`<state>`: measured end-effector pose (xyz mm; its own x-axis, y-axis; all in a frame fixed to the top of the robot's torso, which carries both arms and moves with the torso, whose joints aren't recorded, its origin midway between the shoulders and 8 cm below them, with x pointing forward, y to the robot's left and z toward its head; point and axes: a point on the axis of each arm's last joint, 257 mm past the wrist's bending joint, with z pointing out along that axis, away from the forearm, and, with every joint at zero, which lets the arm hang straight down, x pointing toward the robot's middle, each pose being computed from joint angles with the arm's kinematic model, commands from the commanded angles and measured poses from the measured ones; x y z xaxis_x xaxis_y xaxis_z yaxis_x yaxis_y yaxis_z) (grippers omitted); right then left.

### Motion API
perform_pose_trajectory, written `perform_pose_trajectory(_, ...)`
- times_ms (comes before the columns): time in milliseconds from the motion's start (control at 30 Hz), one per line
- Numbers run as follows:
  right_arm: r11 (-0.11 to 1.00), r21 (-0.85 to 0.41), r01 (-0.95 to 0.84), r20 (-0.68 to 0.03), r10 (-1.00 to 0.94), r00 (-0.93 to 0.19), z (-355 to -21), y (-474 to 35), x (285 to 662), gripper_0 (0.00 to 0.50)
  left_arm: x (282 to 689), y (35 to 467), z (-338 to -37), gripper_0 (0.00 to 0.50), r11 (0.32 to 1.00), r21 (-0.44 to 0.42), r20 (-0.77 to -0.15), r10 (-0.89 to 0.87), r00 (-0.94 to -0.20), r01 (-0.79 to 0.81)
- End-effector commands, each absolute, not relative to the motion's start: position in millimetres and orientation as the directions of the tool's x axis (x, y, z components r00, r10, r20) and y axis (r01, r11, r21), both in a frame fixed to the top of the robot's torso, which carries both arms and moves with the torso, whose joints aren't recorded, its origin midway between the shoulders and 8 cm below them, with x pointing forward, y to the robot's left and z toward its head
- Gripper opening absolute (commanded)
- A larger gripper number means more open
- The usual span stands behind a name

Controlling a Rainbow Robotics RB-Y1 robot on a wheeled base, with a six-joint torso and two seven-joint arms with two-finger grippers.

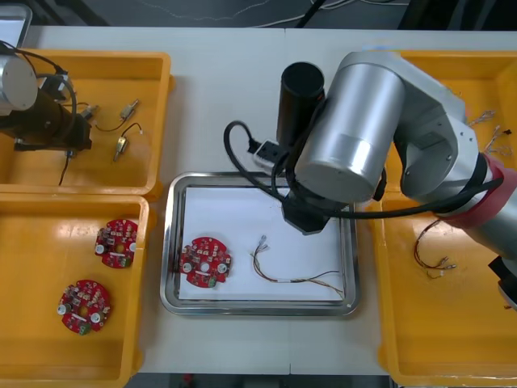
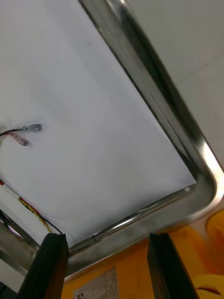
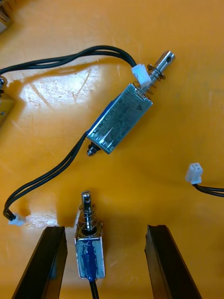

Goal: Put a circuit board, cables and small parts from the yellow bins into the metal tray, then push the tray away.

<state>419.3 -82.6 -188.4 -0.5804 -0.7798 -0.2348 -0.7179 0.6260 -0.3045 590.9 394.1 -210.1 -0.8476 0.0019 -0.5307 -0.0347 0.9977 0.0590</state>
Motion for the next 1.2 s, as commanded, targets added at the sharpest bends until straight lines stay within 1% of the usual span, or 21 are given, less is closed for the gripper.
perform_pose_trajectory(33,0.732,-0.294,-0.614,-0.339,-0.681,-0.649,-140.8,-105.7,440.5,0.5,606.9,377.7,-187.5,0.494,0.99,0.124,-0.557,0.128,-0.821,0.07)
perform_pose_trajectory(100,0.77,-0.269,-0.578,-0.364,-0.637,-0.679,-131.6,-113.3,444.8,0.5,606.0,374.8,-190.4,0.493,0.989,0.126,-0.551,0.134,-0.824,0.077)
perform_pose_trajectory(167,0.811,-0.236,-0.535,-0.389,-0.583,-0.713,-122.4,-121.3,448.3,0.5,604.9,376.4,-190.3,0.47,0.989,0.126,-0.547,0.133,-0.826,0.075)
perform_pose_trajectory(200,0.836,-0.209,-0.507,-0.401,-0.546,-0.735,-117.7,-126.0,449.9,0.5,603.9,377.5,-190.5,0.449,0.989,0.127,-0.544,0.132,-0.829,0.074)
perform_pose_trajectory(233,0.863,-0.182,-0.471,-0.413,-0.502,-0.76,-112.9,-132.4,452.5,0.5,603.1,378.2,-190.6,0.442,0.989,0.127,-0.541,0.131,-0.83,0.073)
perform_pose_trajectory(433,0.952,-0.082,-0.295,-0.453,-0.299,-0.84,-89.5,-166.8,468.1,0.5,599.6,380.5,-193.9,0.438,0.99,0.123,-0.532,0.127,-0.837,0.072)
perform_pose_trajectory(567,0.983,-0.039,-0.18,-0.463,-0.177,-0.869,-78.5,-193.7,478.7,0.5,596.2,383.0,-197.7,0.433,0.99,0.12,-0.524,0.123,-0.843,0.071)
perform_pose_trajectory(667,0.999,-0.005,-0.054,-0.469,-0.05,-0.882,-70.4,-221.4,487.7,0.5,592.8,386.3,-201.5,0.423,0.991,0.115,-0.518,0.119,-0.847,0.068)
perform_pose_trajectory(833,0.995,0.01,0.101,-0.479,0.093,-0.873,-63.3,-258.0,497.3,0.5,588.7,388.1,-205.4,0.421,0.991,0.112,-0.514,0.118,-0.85,0.071)
perform_pose_trajectory(900,0.984,0.023,0.177,-0.483,0.166,-0.86,-59.3,-275.4,501.7,0.5,586.7,390.1,-205.2,0.41,0.991,0.117,-0.516,0.122,-0.848,0.072)
perform_pose_trajectory(933,0.981,0.028,0.194,-0.482,0.183,-0.857,-59.2,-279.5,502.4,0.5,586.2,390.1,-205.3,0.398,0.99,0.118,-0.516,0.125,-0.847,0.075)
perform_pose_trajectory(1000,0.968,0.053,0.247,-0.476,0.242,-0.845,-56.1,-292.9,505.8,0.5,583.9,391.4,-206.3,0.317,0.99,0.117,-0.514,0.127,-0.849,0.077)
perform_pose_trajectory(1033,0.964,0.058,0.259,-0.474,0.255,-0.843,-55.6,-296.1,506.5,0.5,583.5,392.2,-206.3,0.292,0.99,0.118,-0.514,0.127,-0.849,0.077)
perform_pose_trajectory(1067,0.957,0.071,0.28,-0.473,0.28,-0.836,-52.7,-302.6,508.3,0.5,582.4,392.2,-207.0,0.228,0.99,0.117,-0.512,0.128,-0.85,0.079)
perform_pose_trajectory(1100,0.95,0.082,0.3,-0.467,0.303,-0.831,-52.4,-308.7,509.3,0.5,582.0,392.7,-207.1,0.179,0.99,0.117,-0.511,0.128,-0.85,0.079)
perform_pose_trajectory(1133,0.947,0.087,0.31,-0.467,0.314,-0.827,-51.2,-311.0,510.3,0.5,581.1,393.4,-208.0,0.159,0.99,0.117,-0.51,0.128,-0.851,0.079)
perform_pose_trajectory(1200,0.933,0.101,0.345,-0.468,0.351,-0.811,-47.6,-322.4,512.9,0.5,580.3,394.6,-207.3,0.076,0.99,0.12,-0.511,0.131,-0.849,0.08)
